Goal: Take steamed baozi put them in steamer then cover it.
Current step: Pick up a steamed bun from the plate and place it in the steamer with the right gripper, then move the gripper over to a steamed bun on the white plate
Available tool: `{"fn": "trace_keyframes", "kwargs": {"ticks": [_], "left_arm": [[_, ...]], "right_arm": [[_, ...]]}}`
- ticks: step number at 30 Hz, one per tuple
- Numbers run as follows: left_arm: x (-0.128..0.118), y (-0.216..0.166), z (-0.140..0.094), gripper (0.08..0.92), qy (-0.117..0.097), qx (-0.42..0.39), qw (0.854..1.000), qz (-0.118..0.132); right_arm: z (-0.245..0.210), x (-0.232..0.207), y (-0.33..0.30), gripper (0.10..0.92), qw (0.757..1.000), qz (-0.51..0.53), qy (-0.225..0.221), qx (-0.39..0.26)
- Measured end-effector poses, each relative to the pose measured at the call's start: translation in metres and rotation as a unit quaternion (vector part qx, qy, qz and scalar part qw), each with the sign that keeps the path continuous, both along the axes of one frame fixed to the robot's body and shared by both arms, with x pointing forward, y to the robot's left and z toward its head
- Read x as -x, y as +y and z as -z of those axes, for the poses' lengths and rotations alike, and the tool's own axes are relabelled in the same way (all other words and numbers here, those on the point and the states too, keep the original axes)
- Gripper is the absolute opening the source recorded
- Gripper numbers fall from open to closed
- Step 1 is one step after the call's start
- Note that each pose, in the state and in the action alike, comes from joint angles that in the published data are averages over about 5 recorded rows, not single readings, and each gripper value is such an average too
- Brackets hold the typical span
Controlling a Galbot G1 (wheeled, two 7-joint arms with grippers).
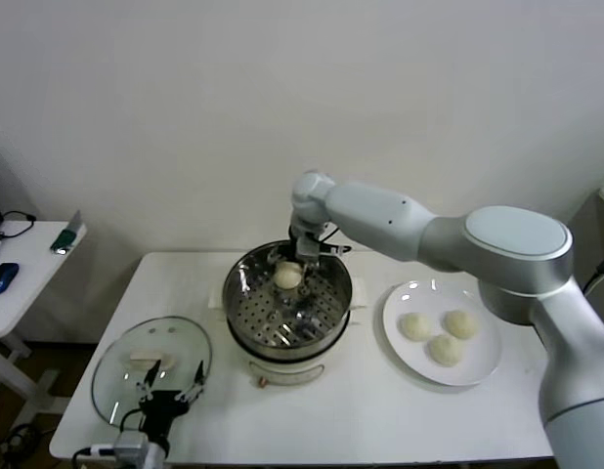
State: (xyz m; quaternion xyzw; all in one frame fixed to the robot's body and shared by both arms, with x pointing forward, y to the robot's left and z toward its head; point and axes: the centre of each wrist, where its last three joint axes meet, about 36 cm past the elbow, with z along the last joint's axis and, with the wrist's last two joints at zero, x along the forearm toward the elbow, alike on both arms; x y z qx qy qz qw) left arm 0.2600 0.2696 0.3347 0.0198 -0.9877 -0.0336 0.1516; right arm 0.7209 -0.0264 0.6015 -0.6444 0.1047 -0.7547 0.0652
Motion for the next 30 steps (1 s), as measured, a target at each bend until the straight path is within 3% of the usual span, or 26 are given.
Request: {"fn": "trace_keyframes", "kwargs": {"ticks": [8,14,21,30], "left_arm": [[0.002,-0.001,-0.002,0.823,-0.001,-0.002,1.000,0.002],[0.001,-0.001,-0.003,0.823,-0.003,-0.002,1.000,0.002],[-0.003,0.001,-0.004,0.823,-0.008,-0.002,1.000,0.003],[-0.006,0.003,-0.004,0.823,-0.010,-0.004,1.000,0.002]], "right_arm": [[-0.065,-0.005,-0.043,0.823,0.995,0.082,0.026,-0.040],[-0.109,0.001,-0.121,0.823,0.971,0.221,0.050,-0.083],[-0.106,0.026,-0.225,0.823,0.908,0.398,0.077,-0.107],[-0.044,0.077,-0.306,0.823,0.810,0.565,0.114,-0.112]]}}
